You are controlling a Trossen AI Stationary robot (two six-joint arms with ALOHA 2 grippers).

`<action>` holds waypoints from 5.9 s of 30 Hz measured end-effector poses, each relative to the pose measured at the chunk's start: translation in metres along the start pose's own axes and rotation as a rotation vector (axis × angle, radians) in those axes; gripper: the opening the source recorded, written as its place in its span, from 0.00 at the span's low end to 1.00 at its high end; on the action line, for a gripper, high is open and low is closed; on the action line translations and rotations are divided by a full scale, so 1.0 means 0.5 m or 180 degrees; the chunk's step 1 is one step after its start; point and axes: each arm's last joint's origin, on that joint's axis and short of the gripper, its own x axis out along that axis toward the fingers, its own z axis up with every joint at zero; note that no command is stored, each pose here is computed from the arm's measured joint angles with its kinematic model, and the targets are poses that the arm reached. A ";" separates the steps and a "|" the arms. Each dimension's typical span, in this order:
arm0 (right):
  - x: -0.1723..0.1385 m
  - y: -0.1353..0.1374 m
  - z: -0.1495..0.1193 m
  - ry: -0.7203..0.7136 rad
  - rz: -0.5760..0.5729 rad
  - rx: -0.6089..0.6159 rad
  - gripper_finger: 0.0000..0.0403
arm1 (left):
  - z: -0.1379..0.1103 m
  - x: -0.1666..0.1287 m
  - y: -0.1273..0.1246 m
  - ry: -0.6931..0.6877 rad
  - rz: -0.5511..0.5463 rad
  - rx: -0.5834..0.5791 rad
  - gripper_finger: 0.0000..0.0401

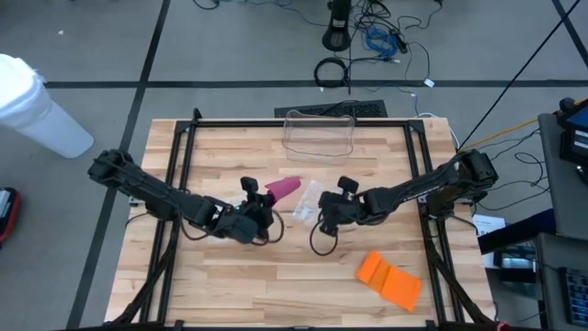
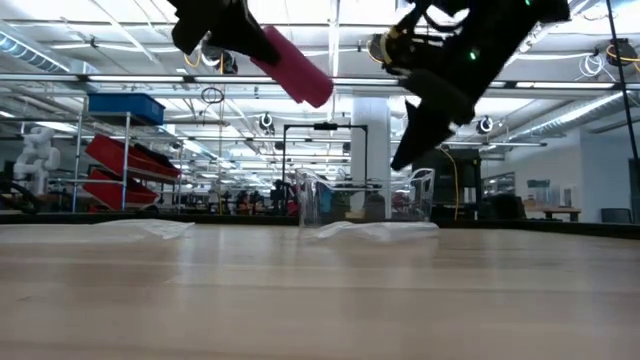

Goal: Roll bandage
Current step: Put the pink bandage into the zip bag

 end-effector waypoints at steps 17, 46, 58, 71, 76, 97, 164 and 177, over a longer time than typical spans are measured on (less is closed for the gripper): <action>0.093 -0.117 0.044 -0.0312 0.0273 -0.0841 0.57 | -0.064 0.072 0.061 0.0452 -0.0574 -0.0545 0.07; 0.228 -0.114 0.075 0.0608 0.0923 -0.1787 0.42 | -0.168 0.108 0.110 0.0579 -0.1053 -0.0889 0.07; 0.197 -0.077 0.066 0.0731 0.0185 -0.1891 0.01 | -0.163 0.105 0.106 0.0520 -0.1097 -0.0885 0.07; 0.093 0.095 0.036 -0.0067 -0.1798 -0.2513 0.00 | -0.099 0.047 0.097 -0.0384 -0.1483 -0.0989 0.07; 0.066 0.132 0.025 -0.0308 -0.1992 -0.2531 0.00 | -0.080 0.029 0.082 -0.0641 -0.1601 -0.0911 0.07; 0.035 0.169 0.019 -0.0618 -0.2222 -0.2479 0.00 | -0.089 0.031 0.082 -0.0346 -0.1026 -0.0851 0.07; 0.089 0.153 -0.010 -0.0517 -0.0565 -0.1214 0.00 | -0.075 0.024 0.087 -0.0648 -0.1216 -0.0879 0.07; 0.086 0.157 -0.013 -0.0529 -0.0596 -0.1308 0.00 | -0.083 0.027 0.086 -0.0536 -0.1234 -0.0827 0.07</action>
